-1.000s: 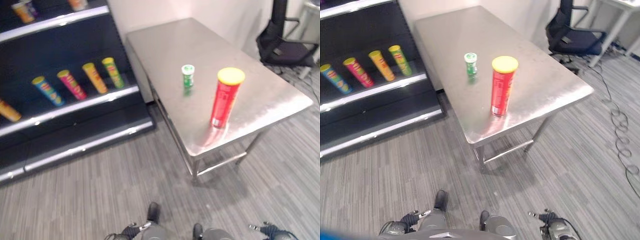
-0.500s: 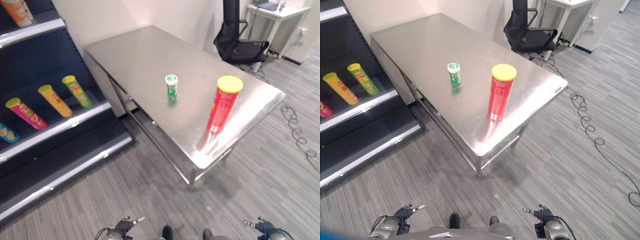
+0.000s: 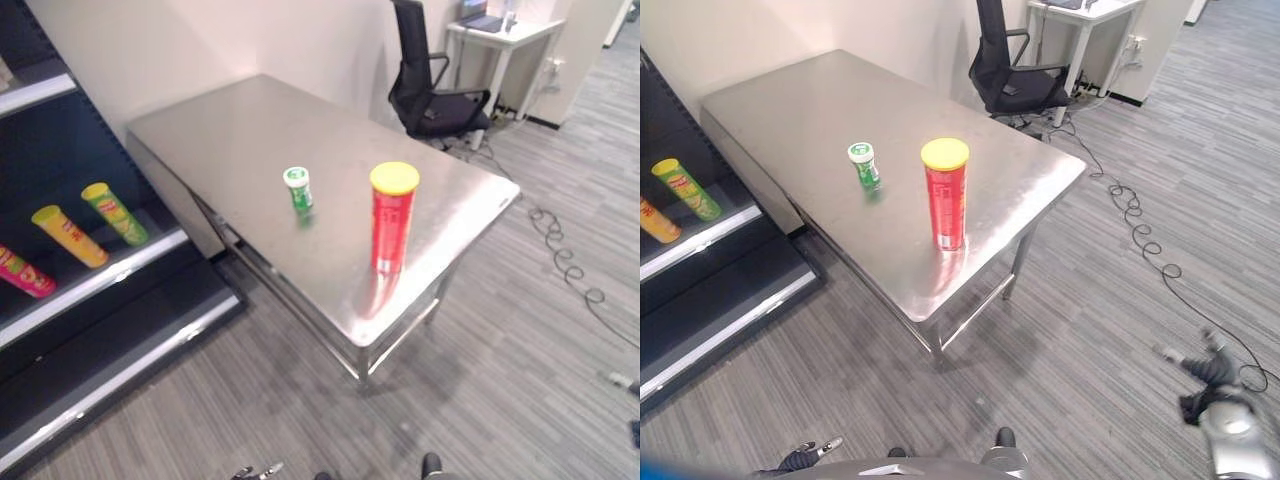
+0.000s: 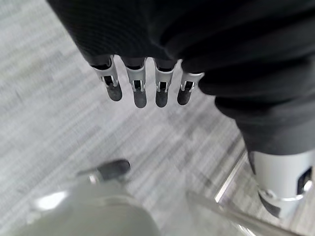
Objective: Put the goods on the table back onto the shelves and tidy them up.
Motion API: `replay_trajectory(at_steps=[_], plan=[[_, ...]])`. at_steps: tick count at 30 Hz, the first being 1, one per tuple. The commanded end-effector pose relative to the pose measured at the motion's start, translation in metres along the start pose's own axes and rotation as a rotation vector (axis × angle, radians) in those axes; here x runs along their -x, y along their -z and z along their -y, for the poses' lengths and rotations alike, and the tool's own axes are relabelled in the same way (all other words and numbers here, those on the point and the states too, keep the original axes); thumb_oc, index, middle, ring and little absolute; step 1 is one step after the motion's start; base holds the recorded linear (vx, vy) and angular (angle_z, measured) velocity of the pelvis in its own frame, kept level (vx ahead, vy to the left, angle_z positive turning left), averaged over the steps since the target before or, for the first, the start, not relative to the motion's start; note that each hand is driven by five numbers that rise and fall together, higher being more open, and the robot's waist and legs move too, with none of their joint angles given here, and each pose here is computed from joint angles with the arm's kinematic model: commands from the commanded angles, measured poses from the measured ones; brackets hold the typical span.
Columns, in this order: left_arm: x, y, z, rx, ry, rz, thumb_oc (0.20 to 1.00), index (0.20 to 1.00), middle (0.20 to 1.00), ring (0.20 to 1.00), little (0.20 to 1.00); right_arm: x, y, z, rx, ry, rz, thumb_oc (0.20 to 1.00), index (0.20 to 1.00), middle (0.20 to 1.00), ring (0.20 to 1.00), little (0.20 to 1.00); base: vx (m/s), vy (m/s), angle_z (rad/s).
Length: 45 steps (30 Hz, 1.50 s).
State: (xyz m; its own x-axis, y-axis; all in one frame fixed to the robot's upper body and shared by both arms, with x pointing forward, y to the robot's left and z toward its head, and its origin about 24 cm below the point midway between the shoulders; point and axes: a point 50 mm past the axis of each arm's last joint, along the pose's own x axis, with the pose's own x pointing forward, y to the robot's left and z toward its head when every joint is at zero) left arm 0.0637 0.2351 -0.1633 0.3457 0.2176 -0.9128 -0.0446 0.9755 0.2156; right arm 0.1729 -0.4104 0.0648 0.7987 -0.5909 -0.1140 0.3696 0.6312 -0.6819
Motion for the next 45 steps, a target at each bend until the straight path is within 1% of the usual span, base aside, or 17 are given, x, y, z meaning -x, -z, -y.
replay_trajectory(at_steps=[1, 2, 3, 4, 7, 8, 9, 10, 11, 16, 23, 25, 31, 34, 39, 45], plan=[[-0.005, -0.020, -0.016, -0.057, -0.043, 0.029, 1.000, 1.000, 1.000, 1.000, 1.000, -0.016, -0.051, 0.008, 0.019, 0.066, 0.232, 1.000, 1.000, 1.000, 1.000, 1.000, 0.01, -0.031, 0.00], [-0.005, -0.020, -0.016, -0.060, -0.041, 0.032, 1.000, 1.000, 1.000, 1.000, 1.000, -0.018, -0.068, 0.014, 0.034, 0.079, 0.300, 1.000, 1.000, 1.000, 1.000, 1.000, 0.01, -0.049, 0.01], [-0.004, -0.020, -0.017, -0.064, -0.037, 0.036, 1.000, 1.000, 1.000, 1.000, 1.000, -0.021, -0.101, 0.021, 0.060, 0.087, 0.427, 1.000, 1.000, 1.000, 1.000, 1.000, 0.01, -0.072, 0.07], [-0.004, -0.021, -0.016, -0.066, -0.035, 0.042, 1.000, 1.000, 1.000, 1.000, 1.000, -0.020, -0.120, 0.023, 0.055, 0.085, 0.505, 1.000, 1.000, 1.000, 1.000, 1.000, 0.01, -0.074, 0.07], [-0.004, -0.022, -0.017, -0.066, -0.029, 0.051, 1.000, 1.000, 1.000, 1.000, 1.000, -0.018, -0.159, 0.024, 0.045, 0.060, 0.646, 1.000, 1.000, 1.000, 1.000, 1.000, 0.00, -0.046, 0.02], [-0.004, -0.022, -0.016, -0.064, -0.029, 0.051, 1.000, 1.000, 1.000, 1.000, 1.000, -0.019, -0.160, 0.024, 0.045, 0.058, 0.648, 1.000, 1.000, 1.000, 1.000, 1.000, 0.01, -0.057, 0.14], [-0.003, -0.018, -0.018, -0.072, -0.025, 0.044, 1.000, 1.000, 1.000, 1.000, 1.000, -0.019, -0.184, 0.021, 0.034, 0.014, 0.725, 1.000, 1.000, 1.000, 1.000, 1.000, 0.01, -0.037, 0.19], [-0.003, -0.018, -0.018, -0.069, -0.025, 0.043, 1.000, 1.000, 1.000, 1.000, 1.000, -0.020, -0.185, 0.020, 0.034, 0.012, 0.727, 1.000, 1.000, 1.000, 1.000, 1.000, 0.01, -0.060, 0.23], [-0.002, -0.014, -0.018, -0.080, -0.019, 0.033, 1.000, 1.000, 1.000, 1.000, 1.000, -0.021, -0.198, 0.012, 0.054, -0.041, 0.761, 1.000, 1.000, 1.000, 1.000, 1.000, 0.01, -0.037, 0.21], [-0.001, -0.008, -0.017, -0.058, -0.018, 0.023, 1.000, 1.000, 1.000, 1.000, 1.000, -0.025, -0.228, -0.013, 0.046, -0.146, 0.816, 1.000, 1.000, 1.000, 1.000, 1.000, 0.01, -0.038, 0.16], [0.000, 0.001, -0.016, -0.036, -0.021, -0.005, 1.000, 1.000, 1.000, 1.000, 1.000, -0.021, -0.252, -0.029, 0.063, -0.213, 0.887, 1.000, 1.000, 1.000, 1.000, 1.000, 0.01, -0.029, 0.14], [0.001, 0.004, -0.017, -0.017, -0.032, -0.014, 1.000, 1.000, 1.000, 1.000, 1.000, -0.014, -0.259, -0.032, 0.062, -0.247, 0.931, 1.000, 1.000, 1.000, 1.000, 1.000, 0.02, -0.030, 0.23], [0.002, 0.010, -0.017, -0.008, -0.035, -0.035, 1.000, 1.000, 1.000, 1.000, 1.000, -0.001, -0.262, -0.034, 0.061, -0.305, 0.987, 1.000, 1.000, 1.000, 1.000, 1.000, 0.01, -0.019, 0.17], [0.002, 0.013, -0.017, -0.010, -0.033, -0.044, 1.000, 1.000, 1.000, 1.000, 1.000, 0.004, -0.267, -0.039, 0.049, -0.349, 1.012, 1.000, 1.000, 1.000, 1.000, 1.000, 0.01, -0.013, 0.06], [0.001, 0.009, -0.012, 0.002, -0.026, -0.027, 1.000, 1.000, 1.000, 1.000, 1.000, 0.010, -0.281, -0.055, 0.090, -0.424, 1.056, 1.000, 1.000, 1.000, 1.000, 1.000, 0.00, 0.000, 0.00], [0.002, 0.012, -0.011, -0.001, -0.026, -0.040, 1.000, 1.000, 1.000, 1.000, 1.000, 0.019, -0.282, -0.058, 0.094, -0.483, 1.085, 1.000, 1.000, 1.000, 1.000, 1.000, 0.01, -0.002, 0.00]])
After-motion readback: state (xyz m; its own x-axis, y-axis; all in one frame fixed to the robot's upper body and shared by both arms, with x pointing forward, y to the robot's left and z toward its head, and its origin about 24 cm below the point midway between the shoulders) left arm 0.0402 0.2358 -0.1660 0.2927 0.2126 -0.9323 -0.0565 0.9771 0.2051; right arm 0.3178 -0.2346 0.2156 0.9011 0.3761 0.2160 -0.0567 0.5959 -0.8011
